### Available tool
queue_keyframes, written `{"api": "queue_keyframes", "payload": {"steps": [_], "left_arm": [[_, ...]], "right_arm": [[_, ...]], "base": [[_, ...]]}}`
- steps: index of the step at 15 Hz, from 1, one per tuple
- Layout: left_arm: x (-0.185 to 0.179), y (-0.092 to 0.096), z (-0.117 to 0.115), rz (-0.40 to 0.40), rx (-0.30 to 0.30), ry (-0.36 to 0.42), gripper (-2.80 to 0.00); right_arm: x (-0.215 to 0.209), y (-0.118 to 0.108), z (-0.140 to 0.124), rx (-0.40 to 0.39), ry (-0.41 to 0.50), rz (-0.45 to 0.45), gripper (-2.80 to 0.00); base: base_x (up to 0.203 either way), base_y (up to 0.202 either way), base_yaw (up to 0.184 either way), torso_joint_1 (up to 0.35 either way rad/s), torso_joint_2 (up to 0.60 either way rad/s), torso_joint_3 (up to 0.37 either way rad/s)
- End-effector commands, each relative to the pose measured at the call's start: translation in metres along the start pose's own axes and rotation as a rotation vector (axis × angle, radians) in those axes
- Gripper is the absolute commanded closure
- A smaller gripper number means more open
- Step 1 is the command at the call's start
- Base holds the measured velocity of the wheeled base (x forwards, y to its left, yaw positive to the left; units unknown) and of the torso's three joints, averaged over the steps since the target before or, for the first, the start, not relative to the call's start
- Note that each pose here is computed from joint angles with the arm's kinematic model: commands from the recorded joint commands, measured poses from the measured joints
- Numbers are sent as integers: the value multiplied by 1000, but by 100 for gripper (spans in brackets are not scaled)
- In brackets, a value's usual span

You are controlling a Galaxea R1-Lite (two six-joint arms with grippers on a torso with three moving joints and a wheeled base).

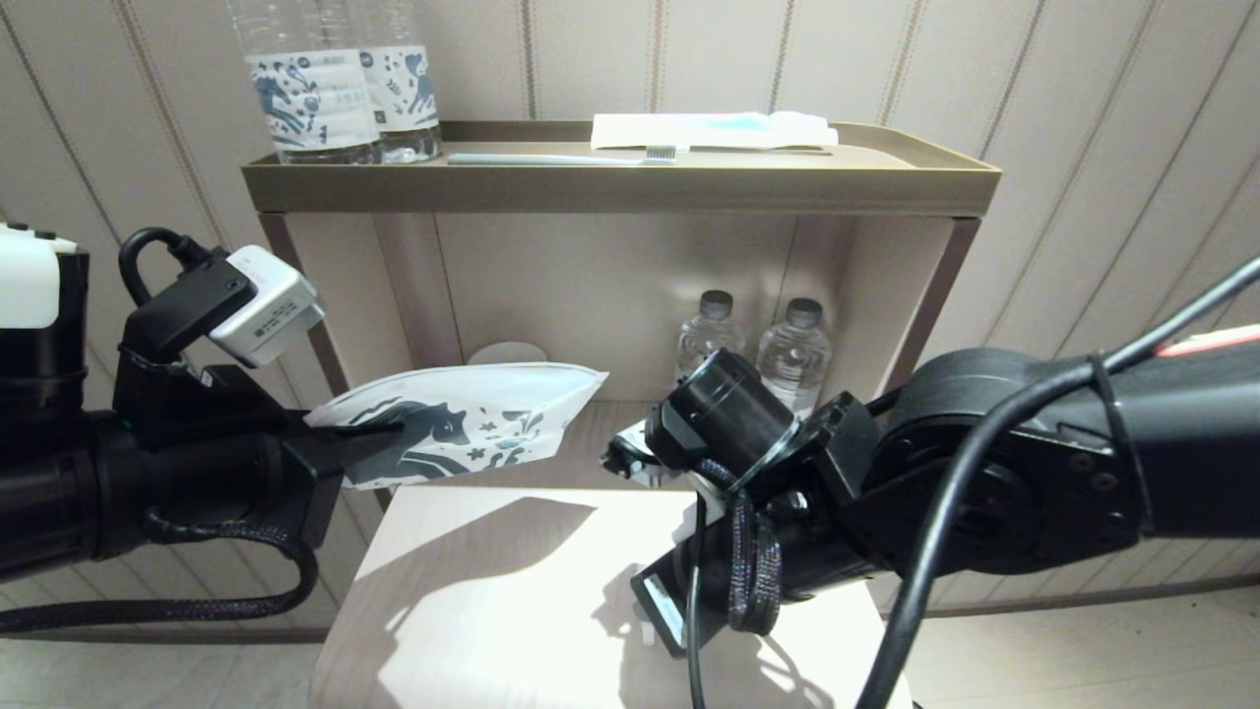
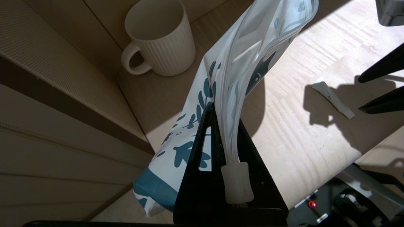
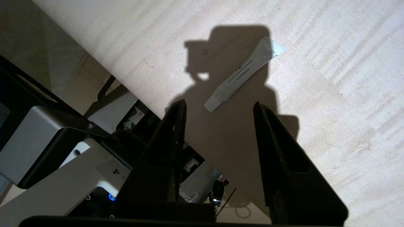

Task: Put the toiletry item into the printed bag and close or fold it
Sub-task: Pick up the toothpaste

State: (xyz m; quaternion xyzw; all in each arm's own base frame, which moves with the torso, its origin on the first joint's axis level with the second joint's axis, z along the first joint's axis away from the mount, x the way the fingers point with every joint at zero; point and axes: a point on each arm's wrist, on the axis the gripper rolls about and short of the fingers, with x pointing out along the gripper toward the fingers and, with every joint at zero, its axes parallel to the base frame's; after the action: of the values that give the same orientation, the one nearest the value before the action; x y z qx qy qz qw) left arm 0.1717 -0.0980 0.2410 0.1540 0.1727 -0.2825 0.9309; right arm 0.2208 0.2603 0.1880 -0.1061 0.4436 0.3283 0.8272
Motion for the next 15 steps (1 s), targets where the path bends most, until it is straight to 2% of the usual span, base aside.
{"api": "queue_keyframes", "payload": {"steps": [1, 7, 15], "left_arm": [[0, 0, -1, 1, 1, 4, 0], [-1, -1, -3, -5, 2, 17, 0], [0, -1, -3, -10, 2, 16, 0]], "right_arm": [[11, 3, 0, 3, 25, -1, -280], [42, 3, -5, 5, 94, -19, -280], [56, -1, -2, 40, 103, -69, -280]], "base": [[0, 0, 0, 0, 0, 0], [0, 0, 0, 0, 0, 0], [0, 0, 0, 0, 0, 0]]}}
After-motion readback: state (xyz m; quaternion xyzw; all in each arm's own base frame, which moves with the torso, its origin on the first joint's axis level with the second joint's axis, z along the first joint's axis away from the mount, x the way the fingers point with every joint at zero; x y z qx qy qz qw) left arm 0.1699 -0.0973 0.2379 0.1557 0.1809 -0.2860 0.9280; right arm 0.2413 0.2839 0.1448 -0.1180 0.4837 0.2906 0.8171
